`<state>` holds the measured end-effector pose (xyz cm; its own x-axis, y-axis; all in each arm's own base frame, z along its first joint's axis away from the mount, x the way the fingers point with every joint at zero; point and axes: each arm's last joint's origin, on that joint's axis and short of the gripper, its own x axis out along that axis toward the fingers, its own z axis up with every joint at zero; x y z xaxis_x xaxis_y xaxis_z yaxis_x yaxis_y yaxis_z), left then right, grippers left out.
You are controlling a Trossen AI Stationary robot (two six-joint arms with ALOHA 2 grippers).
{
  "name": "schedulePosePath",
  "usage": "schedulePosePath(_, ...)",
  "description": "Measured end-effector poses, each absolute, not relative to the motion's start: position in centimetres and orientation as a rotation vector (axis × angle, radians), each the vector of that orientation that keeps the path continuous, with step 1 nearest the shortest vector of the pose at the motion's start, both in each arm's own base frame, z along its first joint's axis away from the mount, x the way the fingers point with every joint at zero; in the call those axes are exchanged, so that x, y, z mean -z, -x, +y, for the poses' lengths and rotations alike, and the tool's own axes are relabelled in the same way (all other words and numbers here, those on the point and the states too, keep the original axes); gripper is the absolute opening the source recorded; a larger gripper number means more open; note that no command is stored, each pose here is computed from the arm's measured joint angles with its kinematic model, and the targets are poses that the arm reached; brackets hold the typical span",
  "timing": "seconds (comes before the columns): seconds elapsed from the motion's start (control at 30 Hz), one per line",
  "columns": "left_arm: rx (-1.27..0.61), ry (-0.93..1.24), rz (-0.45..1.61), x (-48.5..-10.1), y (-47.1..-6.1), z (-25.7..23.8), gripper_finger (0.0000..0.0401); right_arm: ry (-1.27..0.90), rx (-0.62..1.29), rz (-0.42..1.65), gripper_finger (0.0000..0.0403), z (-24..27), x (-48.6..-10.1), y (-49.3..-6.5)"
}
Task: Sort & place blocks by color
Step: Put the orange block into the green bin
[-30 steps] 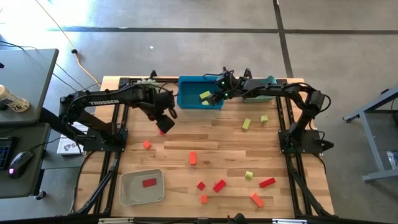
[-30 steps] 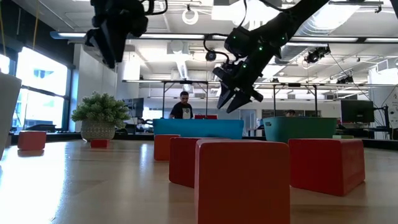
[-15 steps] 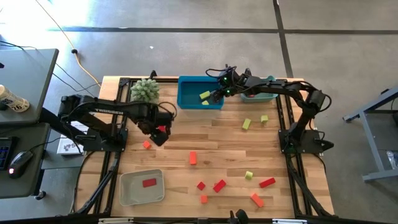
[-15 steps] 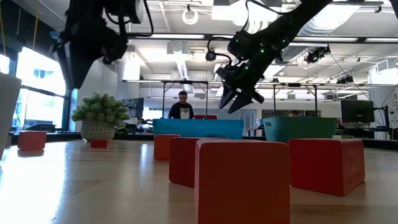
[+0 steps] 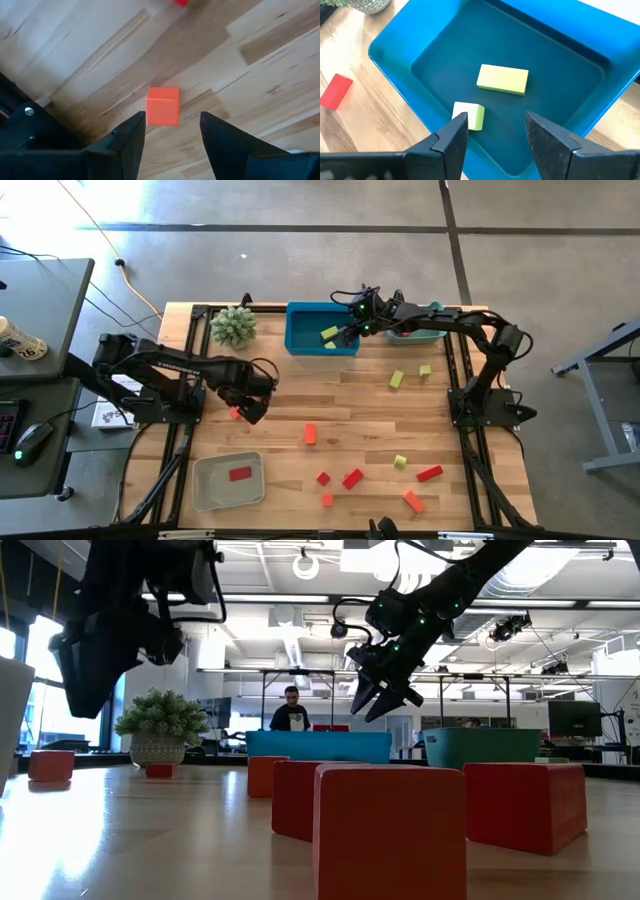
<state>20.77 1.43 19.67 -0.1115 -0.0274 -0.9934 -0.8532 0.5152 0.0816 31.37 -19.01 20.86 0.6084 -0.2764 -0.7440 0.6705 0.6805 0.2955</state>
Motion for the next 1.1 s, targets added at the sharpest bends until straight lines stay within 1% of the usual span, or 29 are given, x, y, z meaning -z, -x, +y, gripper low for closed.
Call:
schedulePosePath(0.27, -0.853, 0.787, 1.578, -18.3, -19.9, 1.3, 0.0179, -0.604, 0.587, 0.725, 0.0186, -19.0, -20.9, -31.4)
schedulePosePath(0.47, -0.791, 0.831, 1.55, -17.0, -19.9, 1.2, 0.0179, -0.639, 0.601, 0.715, 0.0186, -19.0, -20.9, -31.4)
schedulePosePath(0.57, -0.801, 0.828, 1.558, -16.6, -19.6, 1.1, 0.0179, -0.641, 0.597, 0.715, 0.0186, -19.0, -20.9, -31.4)
schedulePosePath(0.67, -0.826, 0.823, 1.556, -16.5, -19.5, 1.2, 0.0179, -0.646, 0.586, 0.715, 0.0186, -19.0, -20.9, -31.4)
schedulePosePath(1.1, -0.817, 0.79, 1.556, -16.5, -19.5, 1.2, 0.0179, -0.66, 0.571, 0.714, 0.0186, -18.9, -20.9, -31.4)
